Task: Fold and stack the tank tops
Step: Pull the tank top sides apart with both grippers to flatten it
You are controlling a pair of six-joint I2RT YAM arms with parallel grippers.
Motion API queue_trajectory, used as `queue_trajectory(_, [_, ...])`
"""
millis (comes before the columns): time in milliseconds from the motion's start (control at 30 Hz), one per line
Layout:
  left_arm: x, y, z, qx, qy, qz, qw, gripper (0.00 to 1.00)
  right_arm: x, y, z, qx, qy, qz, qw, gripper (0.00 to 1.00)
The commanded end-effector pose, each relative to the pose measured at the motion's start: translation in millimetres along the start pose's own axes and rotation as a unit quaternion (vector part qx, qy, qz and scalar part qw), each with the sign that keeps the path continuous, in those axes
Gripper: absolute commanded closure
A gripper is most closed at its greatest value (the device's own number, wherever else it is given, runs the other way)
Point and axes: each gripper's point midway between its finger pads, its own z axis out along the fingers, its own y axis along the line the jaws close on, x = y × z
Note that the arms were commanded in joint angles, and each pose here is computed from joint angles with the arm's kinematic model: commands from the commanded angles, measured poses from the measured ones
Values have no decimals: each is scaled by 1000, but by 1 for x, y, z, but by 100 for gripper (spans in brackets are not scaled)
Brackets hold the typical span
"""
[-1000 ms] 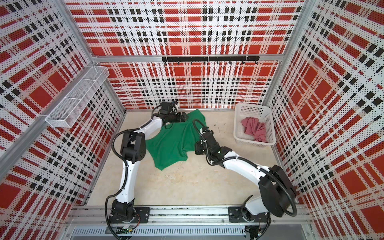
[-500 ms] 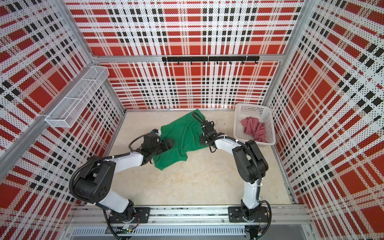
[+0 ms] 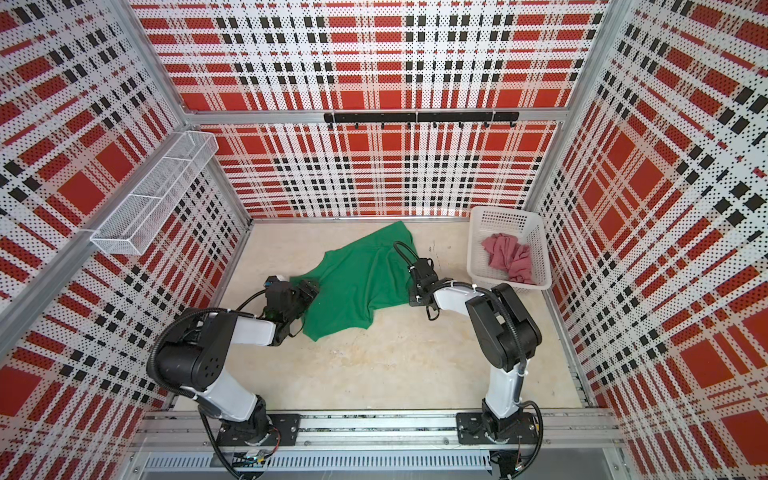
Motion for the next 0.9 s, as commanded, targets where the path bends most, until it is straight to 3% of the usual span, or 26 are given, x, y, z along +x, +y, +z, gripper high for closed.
queue_trajectory(0, [-16, -9, 12, 25, -12, -1, 1000, 20, 44, -13, -19, 2, 51, 51, 997, 100])
queue_trajectory(267, [-52, -8, 51, 19, -3, 32, 999, 20, 87, 14, -75, -80, 89, 103, 988, 100])
queue_trajectory(400, [-69, -21, 56, 15, -12, 59, 998, 20, 84, -13, -82, -37, 84, 110, 990, 100])
queue_trajectory(600, [-100, -49, 32, 2, -46, 112, 993, 18, 80, -50, -94, 21, 74, 110, 991, 92])
queue_trajectory(733, [-85, -79, 18, 2, -39, 162, 986, 17, 91, -60, -94, 46, 99, 97, 989, 87])
queue_trajectory(867, [-38, -108, 10, 28, 1, 189, 982, 16, 80, -81, -110, 112, 79, 72, 988, 84])
